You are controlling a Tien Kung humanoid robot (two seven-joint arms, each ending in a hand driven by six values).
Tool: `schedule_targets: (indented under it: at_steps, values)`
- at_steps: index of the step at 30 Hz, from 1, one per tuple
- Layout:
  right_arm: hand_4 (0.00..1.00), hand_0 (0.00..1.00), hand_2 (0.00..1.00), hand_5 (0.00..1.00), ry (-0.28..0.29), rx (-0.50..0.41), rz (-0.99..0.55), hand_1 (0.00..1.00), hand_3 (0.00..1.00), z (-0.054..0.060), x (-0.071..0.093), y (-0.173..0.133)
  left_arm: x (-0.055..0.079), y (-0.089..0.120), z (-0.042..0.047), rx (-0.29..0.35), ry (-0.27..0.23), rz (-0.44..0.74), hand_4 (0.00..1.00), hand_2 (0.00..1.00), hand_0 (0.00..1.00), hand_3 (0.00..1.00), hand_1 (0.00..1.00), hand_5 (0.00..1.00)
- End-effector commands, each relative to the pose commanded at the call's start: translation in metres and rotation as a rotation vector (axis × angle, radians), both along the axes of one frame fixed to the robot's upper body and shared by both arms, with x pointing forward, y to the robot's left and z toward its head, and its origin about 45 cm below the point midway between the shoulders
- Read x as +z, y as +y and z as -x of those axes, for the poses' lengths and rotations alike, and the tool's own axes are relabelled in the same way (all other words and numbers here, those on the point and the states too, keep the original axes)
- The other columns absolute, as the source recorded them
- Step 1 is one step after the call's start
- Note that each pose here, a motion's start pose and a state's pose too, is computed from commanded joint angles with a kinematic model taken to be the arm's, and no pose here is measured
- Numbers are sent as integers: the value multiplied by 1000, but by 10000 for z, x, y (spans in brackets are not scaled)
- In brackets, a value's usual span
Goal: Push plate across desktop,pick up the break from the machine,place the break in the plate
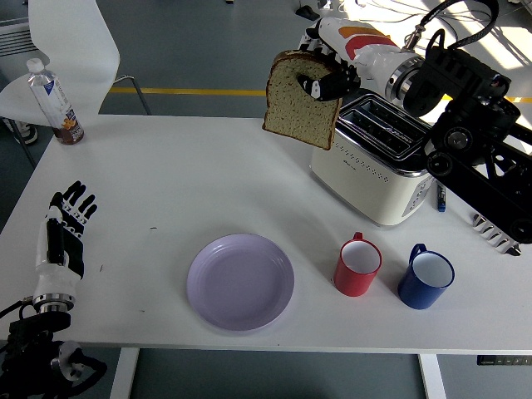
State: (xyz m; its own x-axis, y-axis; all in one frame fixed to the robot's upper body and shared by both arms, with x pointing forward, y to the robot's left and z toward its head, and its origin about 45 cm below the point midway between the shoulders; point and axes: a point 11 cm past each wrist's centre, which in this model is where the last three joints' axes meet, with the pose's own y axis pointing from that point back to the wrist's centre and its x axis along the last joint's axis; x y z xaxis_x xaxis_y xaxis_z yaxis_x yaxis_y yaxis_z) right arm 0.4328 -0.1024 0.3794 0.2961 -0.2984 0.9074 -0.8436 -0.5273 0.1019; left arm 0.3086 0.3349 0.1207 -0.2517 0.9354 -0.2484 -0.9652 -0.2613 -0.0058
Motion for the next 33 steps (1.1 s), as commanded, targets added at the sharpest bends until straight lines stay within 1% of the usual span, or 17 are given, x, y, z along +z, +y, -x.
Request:
schedule_targets:
  at_steps: [3,4,5,8,9,10,12,14,16,17,18,19,23,24,29,30,33]
  values:
    - [403,197,353,95,126,51,-9,235,418,119,-276,99,-6,5,7,2,2,0,523,884,814,791,823,998]
    - [403,197,353,95,181,74,-4,235,418,179,-419,145,-8,6,8,2,3,0,523,884,814,791,823,998]
    - [403,197,353,95,218,83,-10,235,418,210,-491,165,-8,6,8,2,3,0,523,884,814,791,823,998]
    - [397,191,348,100,352,126,-7,232,417,362,-836,277,-16,6,12,2,5,0,524,888,816,792,823,998]
    - [397,191,348,100,375,131,-9,232,417,385,-887,293,-17,7,13,2,5,0,524,888,816,792,823,998]
    - [397,191,348,100,413,140,-9,232,417,428,-984,322,-19,9,14,3,6,0,524,888,816,792,823,998]
    - [391,196,348,99,471,148,-20,229,415,470,-1125,368,-26,11,19,4,8,0,525,889,817,793,827,998]
    - [391,196,348,99,542,153,-49,229,415,509,-1277,421,-32,15,26,5,10,0,525,889,817,793,827,998]
    - [391,196,348,99,584,153,-76,229,415,527,-1362,448,-35,13,28,5,11,0,525,889,817,793,827,998]
    - [391,196,348,99,591,153,-81,229,415,530,-1379,453,-36,12,28,5,11,0,525,889,817,793,827,998]
    - [386,209,349,104,593,154,-84,253,416,532,-1419,464,-36,10,27,4,11,0,524,890,819,794,828,998]
    - [386,209,349,104,593,155,-91,253,416,528,-1487,477,-36,8,27,3,11,0,524,890,819,794,828,998]
    - [386,209,349,104,595,128,-121,253,416,477,-1633,455,-47,10,37,4,15,0,524,890,819,794,828,998]
    - [364,251,366,114,588,120,-130,290,423,460,-1679,447,-58,13,46,6,18,-1,520,895,820,800,834,998]
    - [364,251,366,114,581,96,-169,290,423,416,-1811,425,-79,6,62,4,24,-1,520,895,820,800,834,998]
    - [361,282,381,113,580,93,-176,311,433,411,-1834,419,-80,4,63,3,25,-1,518,898,822,804,836,998]
    - [361,282,381,113,596,76,-193,311,433,405,-1910,397,-84,-1,66,1,26,-1,518,898,822,804,836,998]
